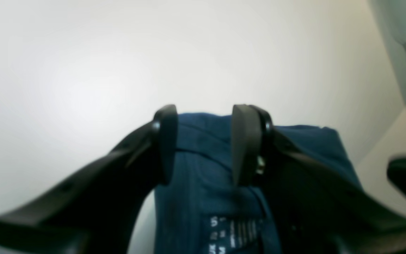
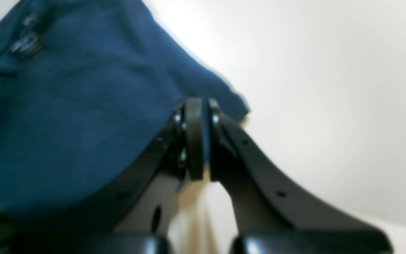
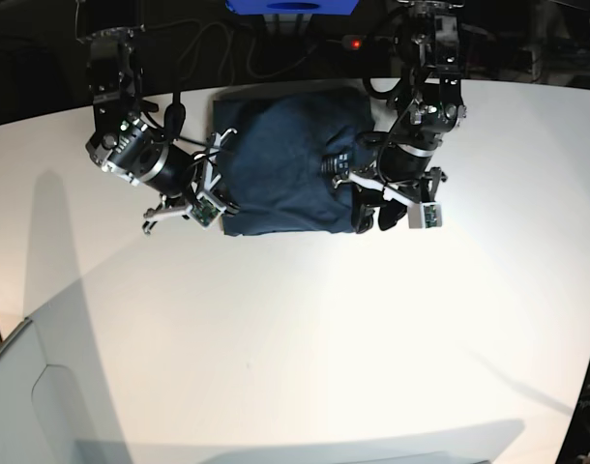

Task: Fold the T-shirt properly
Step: 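Pinch the stack's side edge with the left gripper and tuck it under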

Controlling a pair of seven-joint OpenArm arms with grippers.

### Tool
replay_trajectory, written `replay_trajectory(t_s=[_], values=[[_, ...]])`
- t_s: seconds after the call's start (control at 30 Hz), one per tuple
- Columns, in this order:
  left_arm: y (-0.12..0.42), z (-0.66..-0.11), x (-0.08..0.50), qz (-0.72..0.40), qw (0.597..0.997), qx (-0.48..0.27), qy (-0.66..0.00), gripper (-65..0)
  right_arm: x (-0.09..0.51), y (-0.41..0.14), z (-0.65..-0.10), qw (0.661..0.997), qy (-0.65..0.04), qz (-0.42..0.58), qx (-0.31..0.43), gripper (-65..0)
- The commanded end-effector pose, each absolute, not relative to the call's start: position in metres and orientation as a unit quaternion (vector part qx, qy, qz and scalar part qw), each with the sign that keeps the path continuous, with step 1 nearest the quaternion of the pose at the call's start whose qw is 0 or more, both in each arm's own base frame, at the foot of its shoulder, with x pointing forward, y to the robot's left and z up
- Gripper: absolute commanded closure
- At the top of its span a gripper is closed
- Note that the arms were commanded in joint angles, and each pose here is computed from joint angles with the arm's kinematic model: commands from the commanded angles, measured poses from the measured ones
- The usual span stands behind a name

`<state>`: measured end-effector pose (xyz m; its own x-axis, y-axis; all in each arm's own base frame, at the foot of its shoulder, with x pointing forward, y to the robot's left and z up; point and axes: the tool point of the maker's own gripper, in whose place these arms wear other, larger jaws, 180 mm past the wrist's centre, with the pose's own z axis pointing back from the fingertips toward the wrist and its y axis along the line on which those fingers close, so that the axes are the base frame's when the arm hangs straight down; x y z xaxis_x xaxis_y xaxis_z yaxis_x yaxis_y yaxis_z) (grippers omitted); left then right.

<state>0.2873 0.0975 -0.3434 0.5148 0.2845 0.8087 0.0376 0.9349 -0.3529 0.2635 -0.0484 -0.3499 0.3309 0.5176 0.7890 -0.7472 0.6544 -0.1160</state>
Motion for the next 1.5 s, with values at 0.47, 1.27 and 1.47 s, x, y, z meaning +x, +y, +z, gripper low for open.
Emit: replay_trajectory(t_s=[0.47,1.27,1.47], values=[[0.092,-0.360,0.221,0.080,0.877,-0.169,-0.442,-24.7,0.195,-0.031,-0.366,0.819,-0.388,0.378,0.191,-0.1],[0.102,-0.361,0.221,0.068,0.880,-0.156,-0.443,-25.2,0.199,-0.041,-0.332,0.804,-0.429,0.379,0.161,-0.1],[0.103,-0.379,0.231,0.076,0.886,-0.156,-0.430,-28.5,0.186,-0.042,-0.340,0.813,-0.412,0.376,0.168,-0.1]])
